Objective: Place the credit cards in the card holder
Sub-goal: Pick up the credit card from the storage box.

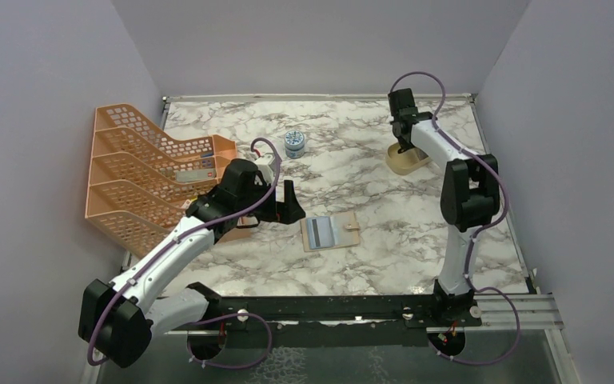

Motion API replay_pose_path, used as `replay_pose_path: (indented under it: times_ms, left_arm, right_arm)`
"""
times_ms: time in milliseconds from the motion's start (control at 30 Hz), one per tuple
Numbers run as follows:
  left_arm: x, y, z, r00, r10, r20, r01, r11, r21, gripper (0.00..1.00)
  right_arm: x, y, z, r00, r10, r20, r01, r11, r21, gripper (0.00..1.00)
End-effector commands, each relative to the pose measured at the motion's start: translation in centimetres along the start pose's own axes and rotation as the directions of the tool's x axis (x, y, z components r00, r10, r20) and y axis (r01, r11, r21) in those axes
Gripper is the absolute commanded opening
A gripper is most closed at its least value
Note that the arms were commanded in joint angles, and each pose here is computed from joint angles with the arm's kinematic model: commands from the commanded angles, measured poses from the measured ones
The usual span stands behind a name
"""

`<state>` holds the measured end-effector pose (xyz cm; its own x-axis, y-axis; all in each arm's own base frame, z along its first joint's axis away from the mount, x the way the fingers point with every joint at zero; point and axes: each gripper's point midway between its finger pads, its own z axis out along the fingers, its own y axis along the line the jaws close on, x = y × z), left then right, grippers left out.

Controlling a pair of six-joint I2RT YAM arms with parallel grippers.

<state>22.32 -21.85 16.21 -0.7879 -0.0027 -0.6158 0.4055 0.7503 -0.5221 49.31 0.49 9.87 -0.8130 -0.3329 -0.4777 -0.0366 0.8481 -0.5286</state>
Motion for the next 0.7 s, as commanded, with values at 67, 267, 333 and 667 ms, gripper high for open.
replay_pose_path:
  times_ms: [67, 267, 333, 667]
  left_arm:
    - [-0.5, -1.1, 0.0, 0.999, -0.045, 0.030, 0.043, 0.997, 0.059, 0.94]
    - [-1.3, -2.8, -0.3, 0.994, -0.104, 0.044, 0.098, 0.986, 0.133, 0.94]
    - [-1.9, -3.3, -0.4, 0.991, -0.120, 0.063, 0.109, 0.983, 0.151, 0.92]
    - [-3.6, -5.2, -0.5, 0.978, -0.184, 0.103, 0.154, 0.957, 0.245, 0.88]
  right_arm:
    - [-0.2, 1.0, -5.0, 0.996, 0.085, 0.002, -0.084, 0.990, -0.112, 0.01]
    - [0.1, 3.0, -9.3, 0.987, 0.161, 0.021, -0.151, 0.960, -0.237, 0.01]
    - [0.1, 4.0, -11.0, 0.984, 0.171, 0.046, -0.152, 0.950, -0.273, 0.01]
    - [0.3, 12.6, -23.5, 0.929, 0.338, 0.149, -0.094, 0.605, -0.791, 0.01]
